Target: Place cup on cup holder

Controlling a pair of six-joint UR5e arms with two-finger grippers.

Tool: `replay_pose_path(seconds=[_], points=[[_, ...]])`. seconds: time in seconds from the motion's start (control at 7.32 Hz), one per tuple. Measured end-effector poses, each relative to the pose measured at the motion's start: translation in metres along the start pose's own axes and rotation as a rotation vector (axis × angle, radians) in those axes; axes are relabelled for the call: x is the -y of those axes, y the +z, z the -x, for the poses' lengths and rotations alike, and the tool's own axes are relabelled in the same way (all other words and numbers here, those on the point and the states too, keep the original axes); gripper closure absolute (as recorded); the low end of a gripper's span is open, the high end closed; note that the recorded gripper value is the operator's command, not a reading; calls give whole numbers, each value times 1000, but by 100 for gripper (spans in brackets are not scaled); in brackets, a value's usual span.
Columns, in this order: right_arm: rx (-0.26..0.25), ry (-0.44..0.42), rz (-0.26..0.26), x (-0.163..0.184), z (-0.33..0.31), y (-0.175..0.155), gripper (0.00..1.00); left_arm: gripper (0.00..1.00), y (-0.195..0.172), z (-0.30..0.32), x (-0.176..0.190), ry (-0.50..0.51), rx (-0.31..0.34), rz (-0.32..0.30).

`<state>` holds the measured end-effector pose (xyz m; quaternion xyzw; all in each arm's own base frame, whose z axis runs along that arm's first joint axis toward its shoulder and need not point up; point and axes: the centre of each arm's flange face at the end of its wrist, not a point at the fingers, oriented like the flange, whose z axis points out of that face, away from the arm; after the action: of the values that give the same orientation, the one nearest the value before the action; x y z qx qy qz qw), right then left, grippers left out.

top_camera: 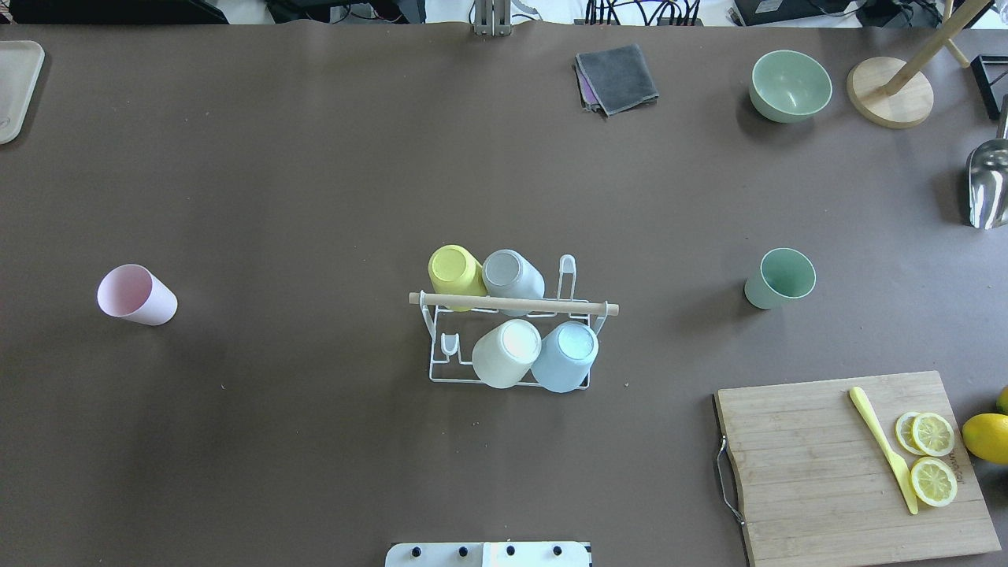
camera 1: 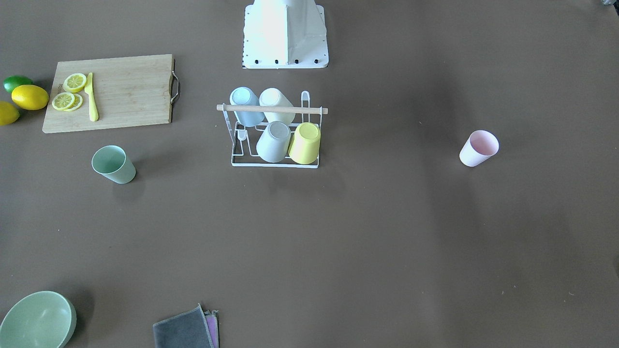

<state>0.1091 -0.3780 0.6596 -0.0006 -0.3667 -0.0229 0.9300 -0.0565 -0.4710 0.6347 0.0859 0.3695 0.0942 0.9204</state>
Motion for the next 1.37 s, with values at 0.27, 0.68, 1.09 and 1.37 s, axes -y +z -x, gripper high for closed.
replay_pose_path(seconds=[0.27, 0.68, 1.09, 1.37], points=[[2, -21, -11, 8, 7, -5, 0, 2, 1, 0, -2, -1, -1, 1], [-10, -109, -25, 44, 46, -16, 0, 2, 2, -1, -2, 1, -2, 3], [-8, -145, -18, 53, 59, -13, 0, 2, 5, -13, 10, 34, -7, 7], [6, -150, -14, 55, 64, -10, 0, 1, 10, -26, 20, 67, -12, 14]])
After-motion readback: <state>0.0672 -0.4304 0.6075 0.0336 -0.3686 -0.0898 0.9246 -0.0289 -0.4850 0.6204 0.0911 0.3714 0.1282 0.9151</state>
